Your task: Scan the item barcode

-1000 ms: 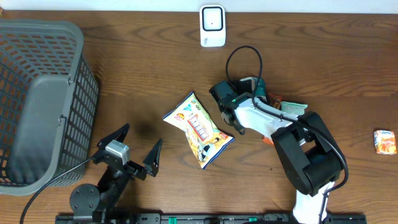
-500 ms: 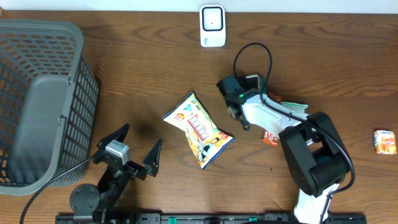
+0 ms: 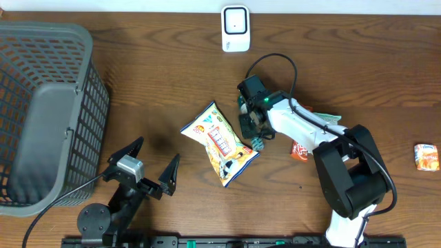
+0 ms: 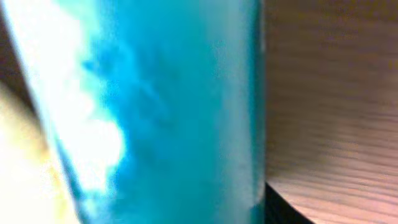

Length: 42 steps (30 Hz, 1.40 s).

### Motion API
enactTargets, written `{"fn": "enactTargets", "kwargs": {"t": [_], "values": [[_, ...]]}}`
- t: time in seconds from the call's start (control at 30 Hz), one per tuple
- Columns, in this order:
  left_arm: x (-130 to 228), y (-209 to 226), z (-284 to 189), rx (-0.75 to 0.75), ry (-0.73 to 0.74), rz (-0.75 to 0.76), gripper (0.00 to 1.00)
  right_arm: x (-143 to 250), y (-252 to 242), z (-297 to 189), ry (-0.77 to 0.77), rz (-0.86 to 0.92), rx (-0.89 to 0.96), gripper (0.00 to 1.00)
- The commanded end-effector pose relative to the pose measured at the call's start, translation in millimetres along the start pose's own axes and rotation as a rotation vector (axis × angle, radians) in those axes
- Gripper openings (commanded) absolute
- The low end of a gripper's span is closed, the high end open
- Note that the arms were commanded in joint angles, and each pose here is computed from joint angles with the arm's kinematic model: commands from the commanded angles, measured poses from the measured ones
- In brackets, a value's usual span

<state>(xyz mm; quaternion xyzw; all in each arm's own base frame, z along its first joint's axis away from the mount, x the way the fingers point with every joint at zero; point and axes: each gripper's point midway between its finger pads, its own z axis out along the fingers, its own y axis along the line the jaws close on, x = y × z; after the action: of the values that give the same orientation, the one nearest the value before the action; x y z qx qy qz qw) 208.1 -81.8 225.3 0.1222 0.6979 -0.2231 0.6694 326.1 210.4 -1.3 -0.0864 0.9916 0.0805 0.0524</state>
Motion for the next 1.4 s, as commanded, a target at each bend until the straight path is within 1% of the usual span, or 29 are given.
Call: {"fn": "enactTargets", "kwargs": {"t": [0.0,0.17,0.3,0.4,0.43,0.6,0.8,0.87,1.2,1.3,1.37], "values": [[-1.7,-3.3,-0.7,0.015,-0.006,-0.001,0.98,45.6,19.8,24.9,0.21,-0.002,-0.138,0.27],[-1.7,-3.3,-0.7,0.015,-0.006,-0.001,0.98,34.0,27.2,-1.4,0.159,-0.014,-0.157,0.27],[-1.7,-3.3,-0.7,0.015,-0.006,-0.001,0.98,23.1,29.5,-24.4,0.085,-0.036,-0.159,0.33],[-1.7,-3.3,-0.7,0.015,-0.006,-0.001,0.98,13.8,15.7,-33.3,0.023,-0.041,-0.074,0.44],[-1.8,-3.3,-0.7,0.015,-0.006,-0.001,0.98,11.3,10.4,-34.6,0.007,-0.041,-0.042,0.45],[-1.7,-3.3,-0.7,0.015,-0.006,-0.001,0.98,-4.1,-22.1,-37.8,-0.076,-0.036,0.151,0.59],[-1.7,-3.3,-0.7,0.015,-0.006,-0.001,0.98,-16.6,-17.9,-38.5,-0.129,-0.038,0.138,0.62],[-1.7,-3.3,-0.7,0.015,-0.006,-0.001,0.98,-17.7,-17.3,-38.6,-0.134,-0.038,0.137,0.65],[-1.7,-3.3,-0.7,0.015,-0.006,-0.001,0.98,-22.5,-15.5,-39.1,-0.154,-0.026,0.128,0.69],[-1.7,-3.3,-0.7,0.015,-0.006,-0.001,0.98,-22.6,-16.4,-39.1,-0.16,0.075,0.121,0.7],[-1.7,-3.3,-0.7,0.015,-0.006,-0.001,0.98,-23.1,-19.3,-39.4,-0.164,0.178,0.115,0.7]]}}
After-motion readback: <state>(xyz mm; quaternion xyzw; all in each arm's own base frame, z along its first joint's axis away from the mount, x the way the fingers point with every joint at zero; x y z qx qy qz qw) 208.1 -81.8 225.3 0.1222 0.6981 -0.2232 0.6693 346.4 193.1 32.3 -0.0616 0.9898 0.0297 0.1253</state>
